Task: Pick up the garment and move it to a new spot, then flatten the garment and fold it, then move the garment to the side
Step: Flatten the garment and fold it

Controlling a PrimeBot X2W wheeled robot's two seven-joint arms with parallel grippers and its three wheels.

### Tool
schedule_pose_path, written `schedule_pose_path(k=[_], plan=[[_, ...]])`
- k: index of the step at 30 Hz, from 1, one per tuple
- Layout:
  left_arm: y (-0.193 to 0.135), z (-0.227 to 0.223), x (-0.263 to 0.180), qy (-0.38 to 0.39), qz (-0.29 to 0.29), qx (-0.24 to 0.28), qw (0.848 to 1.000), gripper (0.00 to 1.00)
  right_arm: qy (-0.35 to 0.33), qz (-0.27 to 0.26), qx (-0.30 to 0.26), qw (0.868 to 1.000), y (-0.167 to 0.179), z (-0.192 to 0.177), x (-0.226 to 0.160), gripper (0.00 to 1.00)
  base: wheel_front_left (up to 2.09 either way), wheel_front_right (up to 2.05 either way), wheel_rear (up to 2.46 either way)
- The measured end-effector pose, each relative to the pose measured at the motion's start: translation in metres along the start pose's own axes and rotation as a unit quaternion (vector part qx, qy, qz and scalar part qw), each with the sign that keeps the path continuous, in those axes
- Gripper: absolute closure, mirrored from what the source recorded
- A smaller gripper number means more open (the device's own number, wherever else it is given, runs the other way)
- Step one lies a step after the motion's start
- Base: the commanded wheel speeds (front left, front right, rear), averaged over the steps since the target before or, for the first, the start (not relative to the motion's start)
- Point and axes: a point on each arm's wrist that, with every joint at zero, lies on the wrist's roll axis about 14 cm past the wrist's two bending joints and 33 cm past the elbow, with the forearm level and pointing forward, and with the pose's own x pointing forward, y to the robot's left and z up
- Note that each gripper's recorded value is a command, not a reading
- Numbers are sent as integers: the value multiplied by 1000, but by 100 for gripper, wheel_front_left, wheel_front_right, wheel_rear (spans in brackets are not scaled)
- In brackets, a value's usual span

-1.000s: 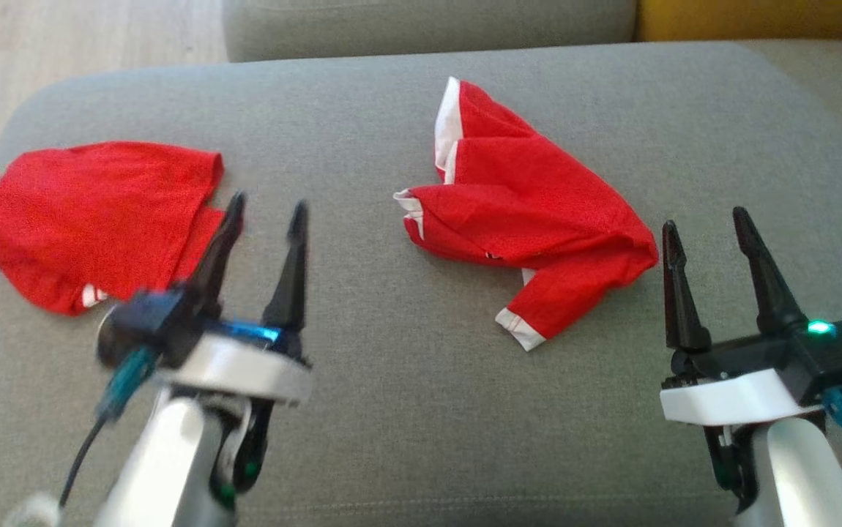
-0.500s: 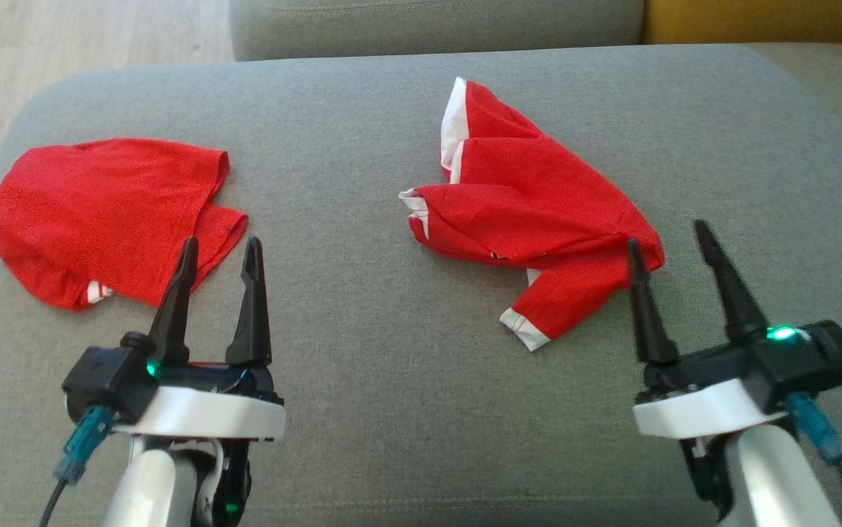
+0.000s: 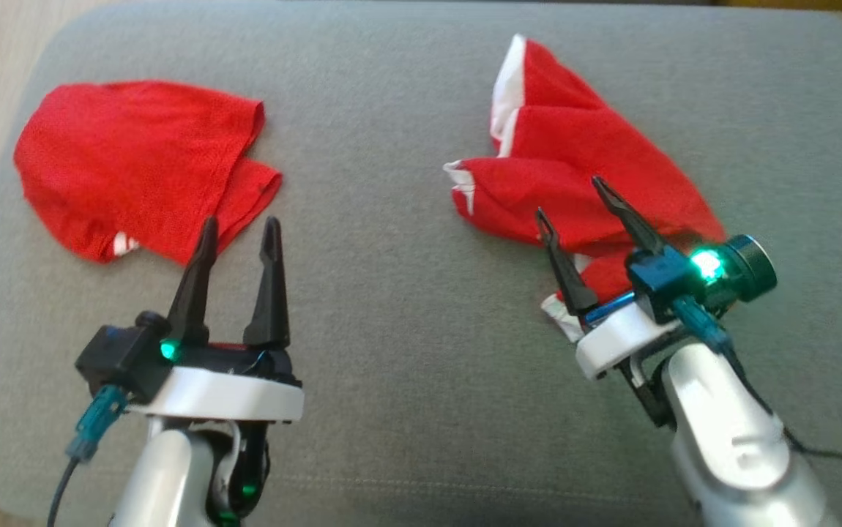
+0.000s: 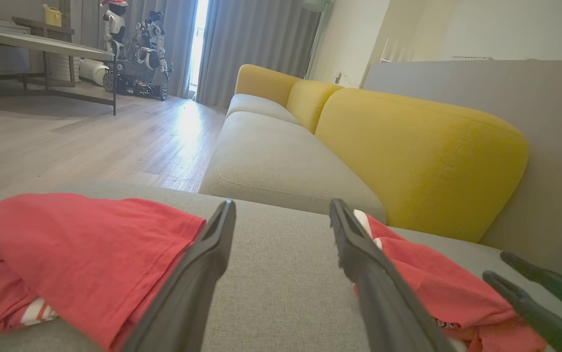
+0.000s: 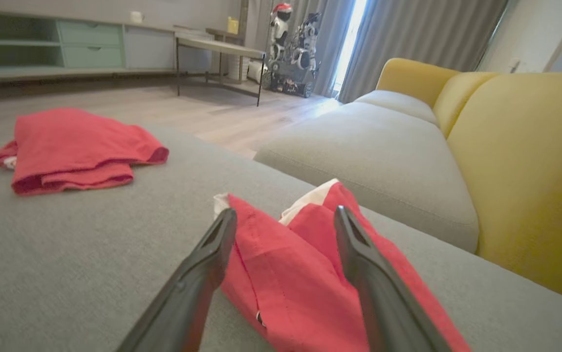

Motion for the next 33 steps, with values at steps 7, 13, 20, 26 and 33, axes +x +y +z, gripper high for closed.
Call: schedule_pose_path(k=[7,13,20,26,33], plan=[[13,-6,3,9,22,-4,1000,0,73,61,-29,995,15,-45,28,0,0,0,0],[18,-9,6,13,28,-2,1000,0,83,94,-43,991,28,-53,47,0,0,0,0],[24,-11,4,18,41,-3,999,0,108,109,-67,986,27,-71,57,0,0,0,0],[28,-11,4,18,47,-3,999,0,134,114,-72,982,26,-88,60,100,0,0,0],[27,-8,6,13,46,-2,999,0,118,112,-73,984,24,-81,63,100,0,0,0]])
